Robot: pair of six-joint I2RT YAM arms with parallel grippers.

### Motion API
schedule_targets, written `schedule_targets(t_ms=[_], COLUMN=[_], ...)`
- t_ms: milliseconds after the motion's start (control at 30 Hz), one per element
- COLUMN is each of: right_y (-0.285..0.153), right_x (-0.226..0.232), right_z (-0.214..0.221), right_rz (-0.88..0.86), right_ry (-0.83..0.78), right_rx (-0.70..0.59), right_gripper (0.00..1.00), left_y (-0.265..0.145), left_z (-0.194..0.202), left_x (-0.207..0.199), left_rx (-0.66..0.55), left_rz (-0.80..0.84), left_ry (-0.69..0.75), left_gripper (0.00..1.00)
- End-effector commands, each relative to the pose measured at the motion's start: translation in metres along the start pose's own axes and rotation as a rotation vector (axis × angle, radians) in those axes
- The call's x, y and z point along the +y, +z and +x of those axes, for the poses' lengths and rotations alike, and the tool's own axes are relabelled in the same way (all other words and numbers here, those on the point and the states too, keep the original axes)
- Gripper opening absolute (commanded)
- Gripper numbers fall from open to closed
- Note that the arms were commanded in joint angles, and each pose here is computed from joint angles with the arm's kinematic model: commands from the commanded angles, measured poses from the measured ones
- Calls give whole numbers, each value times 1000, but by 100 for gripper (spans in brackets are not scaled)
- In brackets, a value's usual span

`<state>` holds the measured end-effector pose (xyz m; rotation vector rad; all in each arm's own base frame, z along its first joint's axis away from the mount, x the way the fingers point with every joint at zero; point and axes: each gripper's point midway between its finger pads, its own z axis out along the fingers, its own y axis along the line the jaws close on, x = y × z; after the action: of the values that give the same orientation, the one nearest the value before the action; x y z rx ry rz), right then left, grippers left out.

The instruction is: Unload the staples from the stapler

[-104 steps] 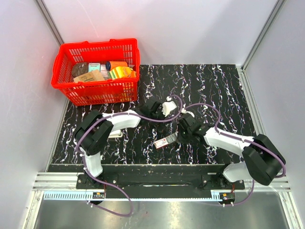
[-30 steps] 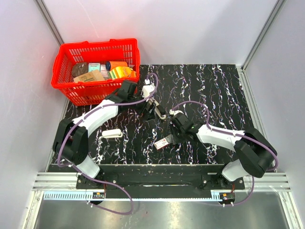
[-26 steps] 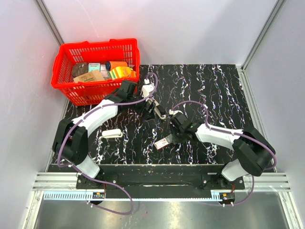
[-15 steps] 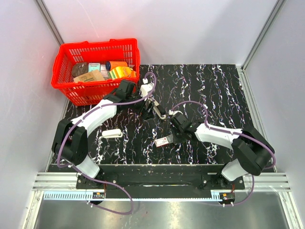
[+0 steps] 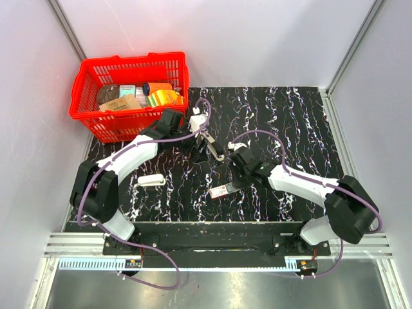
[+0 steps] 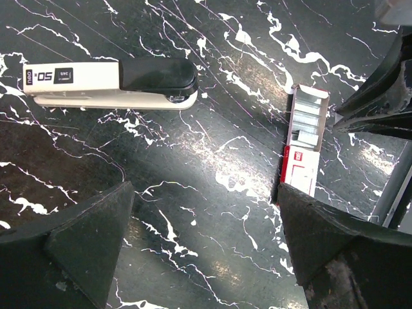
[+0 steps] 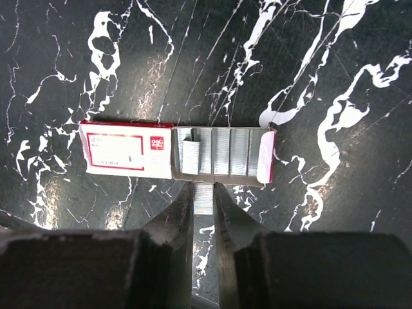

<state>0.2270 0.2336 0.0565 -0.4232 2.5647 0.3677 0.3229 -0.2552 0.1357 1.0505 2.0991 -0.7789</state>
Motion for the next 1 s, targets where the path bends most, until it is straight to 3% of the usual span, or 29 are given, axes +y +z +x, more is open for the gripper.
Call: schedule_targets(t_ms=[0,533,967], right_y=[-4,21,26], right_x=[1,-6,-4], right_z=[-20,-19,-19], right_rz=[27,77,72], right_ry=[-35,-83,-87], right_rx=[-59,-24,-19], right_gripper=[15,15,21], left_y=[-7,-8,-8], left_z=[-12,-10,-9], left_x=[-4,-6,-6], left_rx=[-53,-58,-60], left_rz=[12,12,10], left_ry=[33,39,38], left_gripper=[99,99,99])
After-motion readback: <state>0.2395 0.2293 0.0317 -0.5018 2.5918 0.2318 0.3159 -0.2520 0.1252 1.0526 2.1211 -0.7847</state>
